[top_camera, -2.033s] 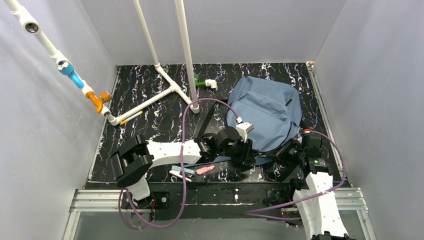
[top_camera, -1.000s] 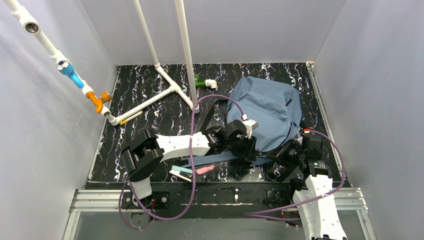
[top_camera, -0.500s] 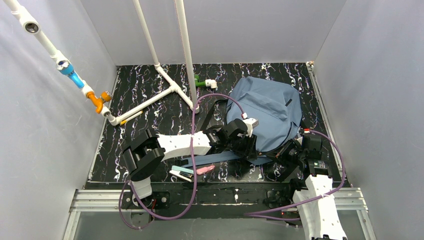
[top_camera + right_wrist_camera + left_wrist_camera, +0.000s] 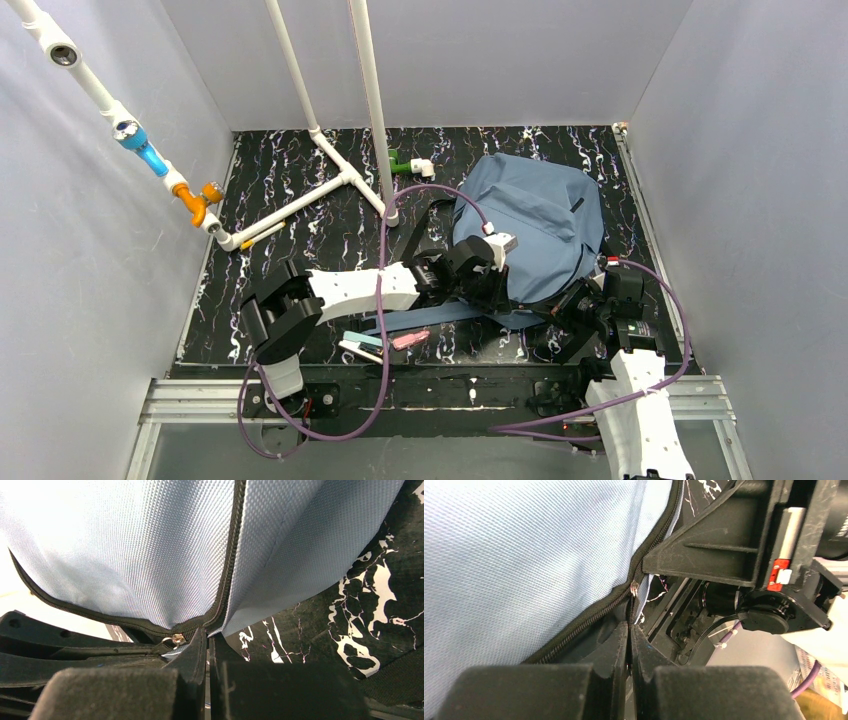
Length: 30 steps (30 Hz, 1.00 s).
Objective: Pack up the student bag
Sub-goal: Zip the student bag at the center of the board.
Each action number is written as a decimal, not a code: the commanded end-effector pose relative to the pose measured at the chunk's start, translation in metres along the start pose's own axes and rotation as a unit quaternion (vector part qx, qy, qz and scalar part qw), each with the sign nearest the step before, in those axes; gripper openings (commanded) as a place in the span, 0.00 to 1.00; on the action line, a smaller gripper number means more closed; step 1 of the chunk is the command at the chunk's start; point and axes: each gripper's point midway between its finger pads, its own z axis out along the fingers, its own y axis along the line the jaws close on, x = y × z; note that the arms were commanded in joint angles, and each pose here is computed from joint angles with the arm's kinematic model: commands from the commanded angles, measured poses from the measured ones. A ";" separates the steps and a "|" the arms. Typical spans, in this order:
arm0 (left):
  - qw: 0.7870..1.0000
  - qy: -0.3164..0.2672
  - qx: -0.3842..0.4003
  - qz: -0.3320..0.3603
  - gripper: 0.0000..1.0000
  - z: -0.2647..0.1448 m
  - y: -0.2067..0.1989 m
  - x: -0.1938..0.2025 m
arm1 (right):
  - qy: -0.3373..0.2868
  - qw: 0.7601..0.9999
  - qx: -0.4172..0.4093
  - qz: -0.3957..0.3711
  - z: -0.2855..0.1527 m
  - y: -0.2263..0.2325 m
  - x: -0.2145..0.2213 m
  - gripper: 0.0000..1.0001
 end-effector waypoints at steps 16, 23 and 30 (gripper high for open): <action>0.990 -0.107 -0.080 0.039 0.00 -0.080 0.040 -0.039 | -0.130 0.969 0.210 -0.034 -0.022 -0.033 -0.082 0.01; 0.996 -0.079 0.023 0.026 0.00 -0.066 -0.001 -0.048 | -0.132 0.973 0.157 -0.102 -0.030 0.012 -0.106 0.26; 0.995 -0.051 0.089 0.011 0.00 -0.052 -0.035 -0.060 | -0.081 0.993 0.066 -0.056 -0.048 0.038 -0.054 0.70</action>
